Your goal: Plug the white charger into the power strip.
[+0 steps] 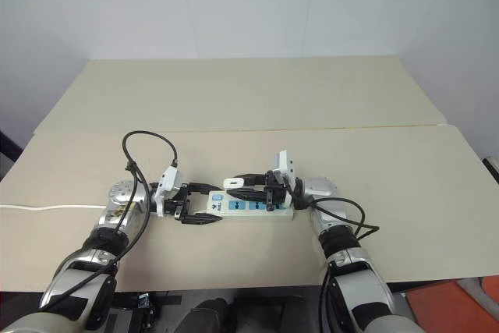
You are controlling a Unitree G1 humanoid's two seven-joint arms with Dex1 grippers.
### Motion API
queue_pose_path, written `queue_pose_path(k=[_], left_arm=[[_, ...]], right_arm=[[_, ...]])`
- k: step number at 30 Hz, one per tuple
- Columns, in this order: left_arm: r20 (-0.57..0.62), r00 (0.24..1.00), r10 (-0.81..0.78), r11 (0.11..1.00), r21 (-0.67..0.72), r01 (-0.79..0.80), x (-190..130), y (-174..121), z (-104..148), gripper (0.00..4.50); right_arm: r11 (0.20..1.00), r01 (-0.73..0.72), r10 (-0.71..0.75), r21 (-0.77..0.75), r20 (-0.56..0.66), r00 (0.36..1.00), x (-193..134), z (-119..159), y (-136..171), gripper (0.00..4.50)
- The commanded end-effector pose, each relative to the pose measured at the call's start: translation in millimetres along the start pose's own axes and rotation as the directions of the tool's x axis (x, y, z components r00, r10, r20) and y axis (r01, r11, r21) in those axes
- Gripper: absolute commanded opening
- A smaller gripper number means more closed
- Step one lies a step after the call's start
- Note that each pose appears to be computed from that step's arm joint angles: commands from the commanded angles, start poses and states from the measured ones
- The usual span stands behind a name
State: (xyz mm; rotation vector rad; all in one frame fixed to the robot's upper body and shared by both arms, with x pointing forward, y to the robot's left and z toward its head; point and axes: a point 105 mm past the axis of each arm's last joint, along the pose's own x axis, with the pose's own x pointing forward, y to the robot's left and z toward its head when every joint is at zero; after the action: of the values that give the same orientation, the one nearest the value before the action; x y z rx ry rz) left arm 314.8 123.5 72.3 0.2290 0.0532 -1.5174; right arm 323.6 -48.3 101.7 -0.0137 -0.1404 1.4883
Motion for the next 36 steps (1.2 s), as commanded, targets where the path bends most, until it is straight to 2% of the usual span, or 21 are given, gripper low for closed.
queue_pose_path(k=[1,18,36], left_arm=[[0.028,1.000,-0.007,0.998,0.057,0.005,-1.9,4.2,14.3,3.26],[0.029,1.000,-0.007,0.998,0.054,0.006,-1.9,5.0,15.3,3.26],[0.030,1.000,-0.011,0.998,0.054,0.009,-0.9,5.4,15.8,3.26]], right_arm=[[0.992,0.062,-0.044,0.112,-0.151,0.988,-30.8,-43.2,8.4,1.12],[0.994,0.078,-0.060,0.077,-0.222,0.973,-40.4,-57.3,12.3,1.12],[0.988,0.082,-0.046,0.129,-0.259,0.965,-46.8,-63.5,11.6,1.12]])
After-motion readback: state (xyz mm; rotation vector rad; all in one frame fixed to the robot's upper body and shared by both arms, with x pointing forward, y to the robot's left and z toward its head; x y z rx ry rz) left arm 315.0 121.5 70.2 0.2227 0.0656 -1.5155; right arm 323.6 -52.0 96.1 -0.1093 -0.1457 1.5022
